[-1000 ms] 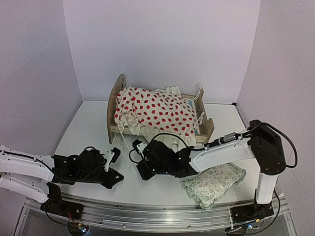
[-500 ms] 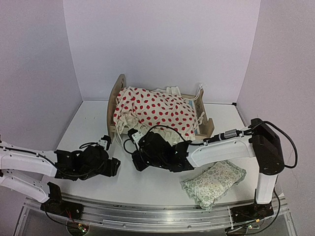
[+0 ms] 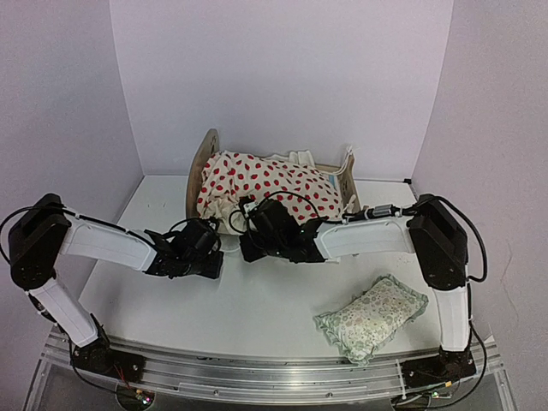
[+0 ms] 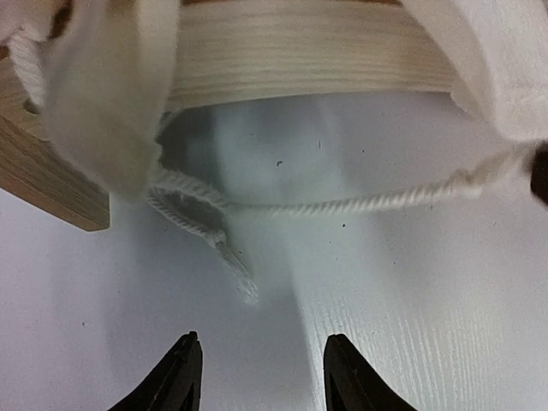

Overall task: Set up the pet bed
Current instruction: Tie the left ropes of the mattress closest to the robot on the bed frame base.

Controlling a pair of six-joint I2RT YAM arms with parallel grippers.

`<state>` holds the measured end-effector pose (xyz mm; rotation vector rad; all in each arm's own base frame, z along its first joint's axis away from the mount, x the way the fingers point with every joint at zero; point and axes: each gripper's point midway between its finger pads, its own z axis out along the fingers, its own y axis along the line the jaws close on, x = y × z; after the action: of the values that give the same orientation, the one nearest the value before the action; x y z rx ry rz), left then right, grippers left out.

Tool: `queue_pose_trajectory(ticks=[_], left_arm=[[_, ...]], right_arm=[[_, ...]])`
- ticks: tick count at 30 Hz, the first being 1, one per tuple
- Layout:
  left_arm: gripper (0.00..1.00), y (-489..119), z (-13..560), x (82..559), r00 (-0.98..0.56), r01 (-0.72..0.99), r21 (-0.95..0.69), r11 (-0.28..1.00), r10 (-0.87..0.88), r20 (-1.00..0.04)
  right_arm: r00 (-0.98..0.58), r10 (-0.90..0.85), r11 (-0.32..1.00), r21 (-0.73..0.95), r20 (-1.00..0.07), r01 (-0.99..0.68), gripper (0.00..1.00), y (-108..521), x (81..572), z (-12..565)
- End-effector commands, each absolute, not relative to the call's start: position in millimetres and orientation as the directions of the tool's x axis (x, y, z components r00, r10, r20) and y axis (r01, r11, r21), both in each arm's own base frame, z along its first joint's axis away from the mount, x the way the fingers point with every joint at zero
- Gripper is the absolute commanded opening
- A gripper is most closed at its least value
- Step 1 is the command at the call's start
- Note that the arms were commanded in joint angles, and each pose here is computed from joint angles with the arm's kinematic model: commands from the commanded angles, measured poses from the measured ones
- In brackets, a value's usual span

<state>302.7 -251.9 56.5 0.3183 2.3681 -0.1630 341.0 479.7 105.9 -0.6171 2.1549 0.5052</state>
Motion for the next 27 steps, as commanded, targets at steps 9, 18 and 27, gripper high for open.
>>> queue_pose_trajectory(ticks=[9, 18, 27], left_arm=[[0.52, -259, 36, 327, -0.725, 0.261, 0.023, 0.965, 0.212, -0.655], [0.45, -259, 11, 345, -0.756, 0.255, 0.050, 0.966, 0.232, -0.612], [0.00, -255, 3, 340, -0.767, 0.264, 0.038, 0.964, 0.233, -0.598]], right_arm=[[-0.587, -0.224, 0.776, 0.222, -0.778, -0.591, 0.00, 490, 358, 107], [-0.598, -0.228, 0.776, 0.227, -0.768, -0.588, 0.00, 486, 355, 102], [-0.609, -0.227, 0.771, 0.242, -0.760, -0.589, 0.00, 486, 351, 100]])
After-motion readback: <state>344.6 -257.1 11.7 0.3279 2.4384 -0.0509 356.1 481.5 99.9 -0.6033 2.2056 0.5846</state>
